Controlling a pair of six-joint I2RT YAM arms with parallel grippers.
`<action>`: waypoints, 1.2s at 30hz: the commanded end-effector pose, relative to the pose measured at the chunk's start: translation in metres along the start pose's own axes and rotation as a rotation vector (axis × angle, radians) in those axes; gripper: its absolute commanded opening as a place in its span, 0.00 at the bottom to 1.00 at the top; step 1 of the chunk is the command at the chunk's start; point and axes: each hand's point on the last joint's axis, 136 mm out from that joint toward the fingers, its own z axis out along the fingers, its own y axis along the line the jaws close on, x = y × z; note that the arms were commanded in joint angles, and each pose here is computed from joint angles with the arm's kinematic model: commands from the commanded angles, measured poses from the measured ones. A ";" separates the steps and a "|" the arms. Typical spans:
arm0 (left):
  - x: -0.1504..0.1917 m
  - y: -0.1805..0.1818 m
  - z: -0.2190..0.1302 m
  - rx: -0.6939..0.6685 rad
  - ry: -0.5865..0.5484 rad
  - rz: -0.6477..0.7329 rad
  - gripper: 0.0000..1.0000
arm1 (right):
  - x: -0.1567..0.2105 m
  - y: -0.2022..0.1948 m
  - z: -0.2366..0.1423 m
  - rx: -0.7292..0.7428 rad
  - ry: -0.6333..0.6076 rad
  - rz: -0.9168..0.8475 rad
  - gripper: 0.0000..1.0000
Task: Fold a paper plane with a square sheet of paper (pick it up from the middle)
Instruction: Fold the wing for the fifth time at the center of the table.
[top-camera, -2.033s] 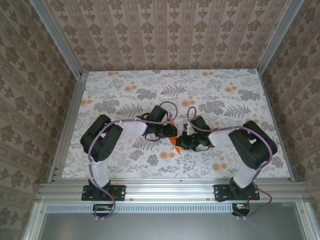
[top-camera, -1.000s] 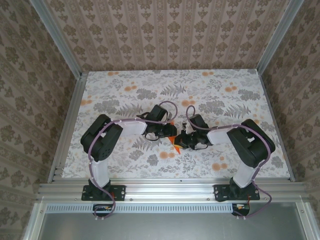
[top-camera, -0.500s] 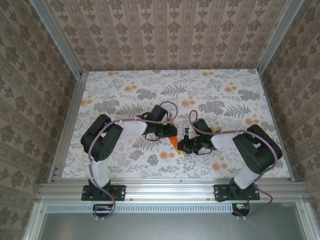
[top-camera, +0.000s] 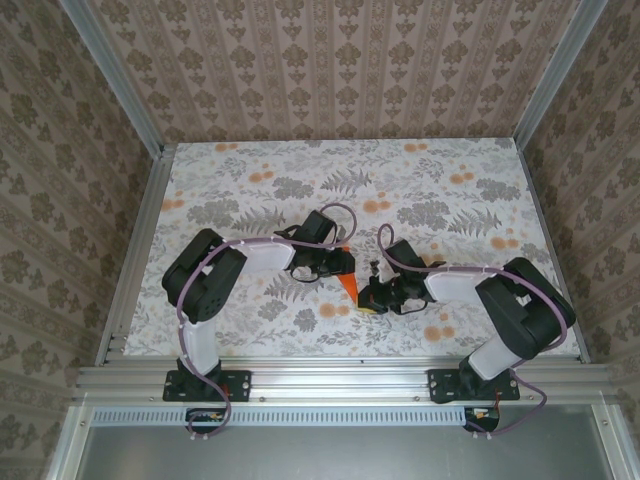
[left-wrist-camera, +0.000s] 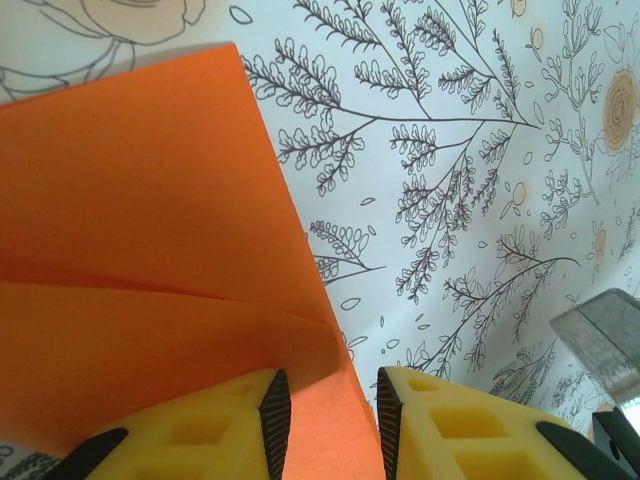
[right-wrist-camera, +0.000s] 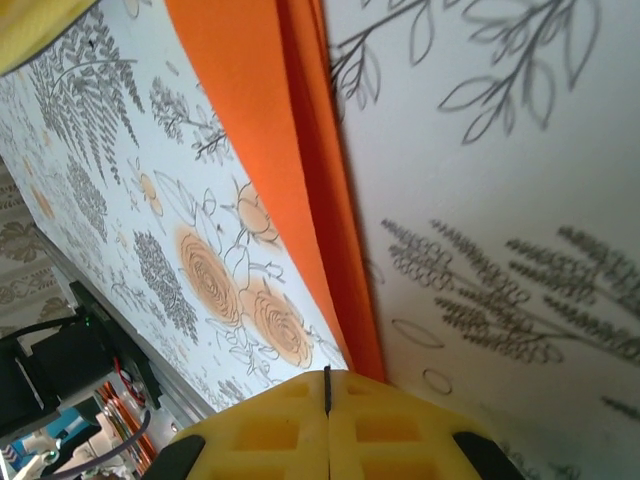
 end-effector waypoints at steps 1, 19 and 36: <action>0.021 0.034 0.013 -0.105 0.077 -0.041 0.33 | 0.001 0.003 -0.002 0.016 0.009 0.008 0.07; 0.021 0.032 0.013 -0.098 0.081 -0.036 0.33 | 0.023 -0.044 0.006 0.121 0.023 0.091 0.05; 0.023 0.032 0.012 -0.097 0.085 -0.036 0.33 | -0.043 0.045 -0.015 -0.111 -0.195 -0.016 0.07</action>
